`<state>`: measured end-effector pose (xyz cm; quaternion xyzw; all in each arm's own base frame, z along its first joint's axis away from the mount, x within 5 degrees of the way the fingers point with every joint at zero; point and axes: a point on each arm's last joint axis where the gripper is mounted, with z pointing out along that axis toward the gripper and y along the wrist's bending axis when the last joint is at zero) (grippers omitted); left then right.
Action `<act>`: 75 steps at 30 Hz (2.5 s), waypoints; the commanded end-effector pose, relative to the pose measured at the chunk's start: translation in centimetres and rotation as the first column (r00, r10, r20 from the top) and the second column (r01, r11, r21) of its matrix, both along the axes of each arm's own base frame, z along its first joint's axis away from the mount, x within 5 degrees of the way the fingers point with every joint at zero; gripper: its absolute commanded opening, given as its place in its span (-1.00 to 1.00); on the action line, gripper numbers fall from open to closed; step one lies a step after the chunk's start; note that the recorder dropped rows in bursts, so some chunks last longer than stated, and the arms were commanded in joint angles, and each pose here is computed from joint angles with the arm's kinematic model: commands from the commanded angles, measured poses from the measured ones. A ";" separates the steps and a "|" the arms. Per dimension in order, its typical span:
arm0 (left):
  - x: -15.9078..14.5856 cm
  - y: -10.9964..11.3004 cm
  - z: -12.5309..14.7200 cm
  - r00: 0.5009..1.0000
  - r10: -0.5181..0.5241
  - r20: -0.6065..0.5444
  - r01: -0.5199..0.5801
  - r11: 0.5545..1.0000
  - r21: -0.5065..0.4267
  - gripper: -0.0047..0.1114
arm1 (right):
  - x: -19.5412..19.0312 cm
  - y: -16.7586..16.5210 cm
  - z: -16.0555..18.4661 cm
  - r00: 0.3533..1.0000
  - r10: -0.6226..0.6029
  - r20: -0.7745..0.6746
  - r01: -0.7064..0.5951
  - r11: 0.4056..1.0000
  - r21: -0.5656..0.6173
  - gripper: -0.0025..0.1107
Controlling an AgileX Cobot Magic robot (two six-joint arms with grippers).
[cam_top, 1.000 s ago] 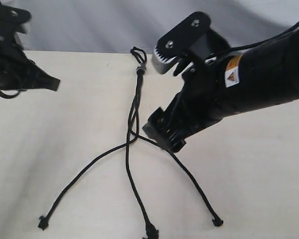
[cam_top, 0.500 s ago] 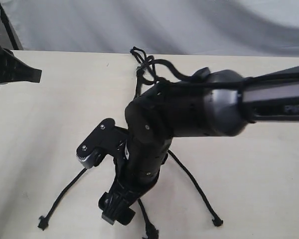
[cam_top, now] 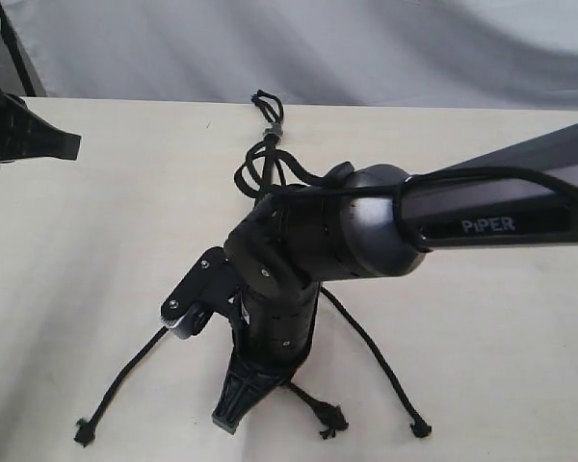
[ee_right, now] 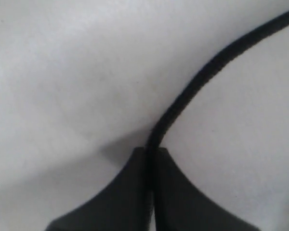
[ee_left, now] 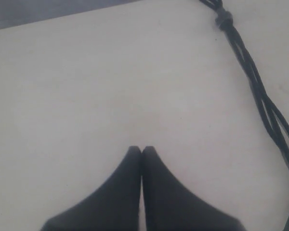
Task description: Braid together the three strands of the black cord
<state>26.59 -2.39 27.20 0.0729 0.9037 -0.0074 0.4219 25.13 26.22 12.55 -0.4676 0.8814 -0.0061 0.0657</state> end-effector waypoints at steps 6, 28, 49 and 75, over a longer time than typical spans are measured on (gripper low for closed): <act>-0.2 0.1 0.1 1.000 0.010 0.002 -0.010 1.000 -0.009 -0.91 | 4.4 -3.6 4.6 0.911 0.257 0.324 -0.190 0.956 -0.224 -0.95; -0.2 0.1 0.1 1.000 0.009 0.002 -0.009 1.000 -0.007 -0.91 | -0.1 -3.0 -2.0 0.878 0.332 -0.346 -0.357 0.934 -0.010 -0.95; -0.2 0.1 0.1 1.000 0.009 0.000 -0.009 1.000 -0.007 -0.91 | 6.4 -10.6 1.2 0.982 0.125 -0.141 -0.125 0.992 0.007 -0.94; -2.1 -11.0 -2.0 0.941 -0.327 -0.082 0.313 0.938 -0.150 -0.91 | 5.0 -19.6 15.7 0.875 -0.318 0.364 0.178 0.912 0.369 0.77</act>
